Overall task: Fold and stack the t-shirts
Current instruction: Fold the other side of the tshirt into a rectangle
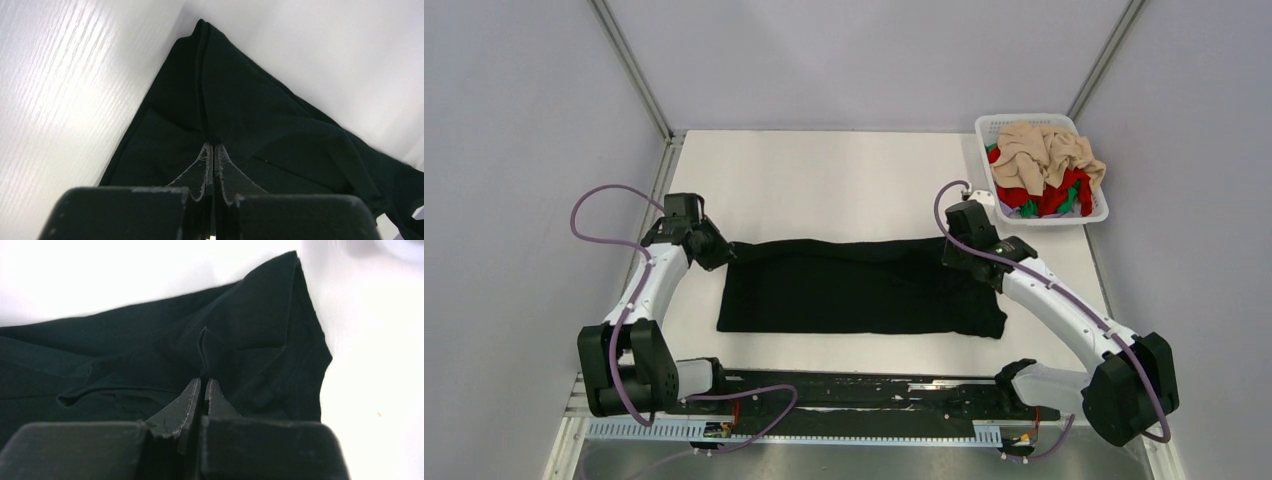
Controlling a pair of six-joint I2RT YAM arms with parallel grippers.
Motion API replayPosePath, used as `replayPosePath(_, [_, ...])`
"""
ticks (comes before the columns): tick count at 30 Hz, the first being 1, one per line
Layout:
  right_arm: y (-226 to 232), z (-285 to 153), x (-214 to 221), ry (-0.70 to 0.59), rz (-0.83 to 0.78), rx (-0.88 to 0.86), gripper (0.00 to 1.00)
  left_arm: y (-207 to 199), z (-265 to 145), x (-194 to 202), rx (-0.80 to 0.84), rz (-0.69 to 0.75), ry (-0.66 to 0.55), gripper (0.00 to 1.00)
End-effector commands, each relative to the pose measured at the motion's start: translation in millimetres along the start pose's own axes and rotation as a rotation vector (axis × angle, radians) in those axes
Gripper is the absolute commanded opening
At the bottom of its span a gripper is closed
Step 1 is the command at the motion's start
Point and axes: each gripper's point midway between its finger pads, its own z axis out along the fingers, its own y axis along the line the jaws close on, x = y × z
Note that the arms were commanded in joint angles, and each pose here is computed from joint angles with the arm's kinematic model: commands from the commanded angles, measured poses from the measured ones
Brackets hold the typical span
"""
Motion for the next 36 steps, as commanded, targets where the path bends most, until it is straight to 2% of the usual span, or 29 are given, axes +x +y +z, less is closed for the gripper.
replayPosePath(1, [-2.1,-2.8,26.1,0.06,0.046,0.011,0.0,15.8,-4.7,16.8,-0.036,0.003,0.017,0.0])
replayPosePath(6, [-20.7,-3.4,55.3,0.125,0.084,0.097,0.0,43.9,-5.0,35.1,-0.139,-0.013,0.036,0.0])
replayPosePath(10, [-19.1,-5.7,75.4,0.177,0.117,0.072,0.02,52.4,-2.5,44.0,-0.16,-0.017,0.052,0.0])
replayPosePath(20, [-19.5,-4.2,111.1,0.289,0.147,0.061,0.11,57.1,-1.7,30.3,-0.223,-0.022,0.033,0.0])
replayPosePath(23, [-24.5,-6.2,117.7,0.309,0.147,0.082,0.2,57.8,-0.6,26.4,-0.237,-0.028,0.026,0.0])
replayPosePath(30, [-26.8,-13.5,118.5,0.311,0.161,0.081,0.6,45.7,-1.0,-4.4,-0.235,-0.021,-0.035,0.0])
replayPosePath(33, [-29.1,-16.4,111.8,0.285,0.172,0.094,0.73,38.9,-6.7,-22.3,-0.242,-0.012,-0.062,0.0])
replayPosePath(36, [-33.4,-19.6,104.6,0.263,0.181,0.121,0.82,35.7,-8.1,-29.2,-0.25,0.007,-0.055,0.0])
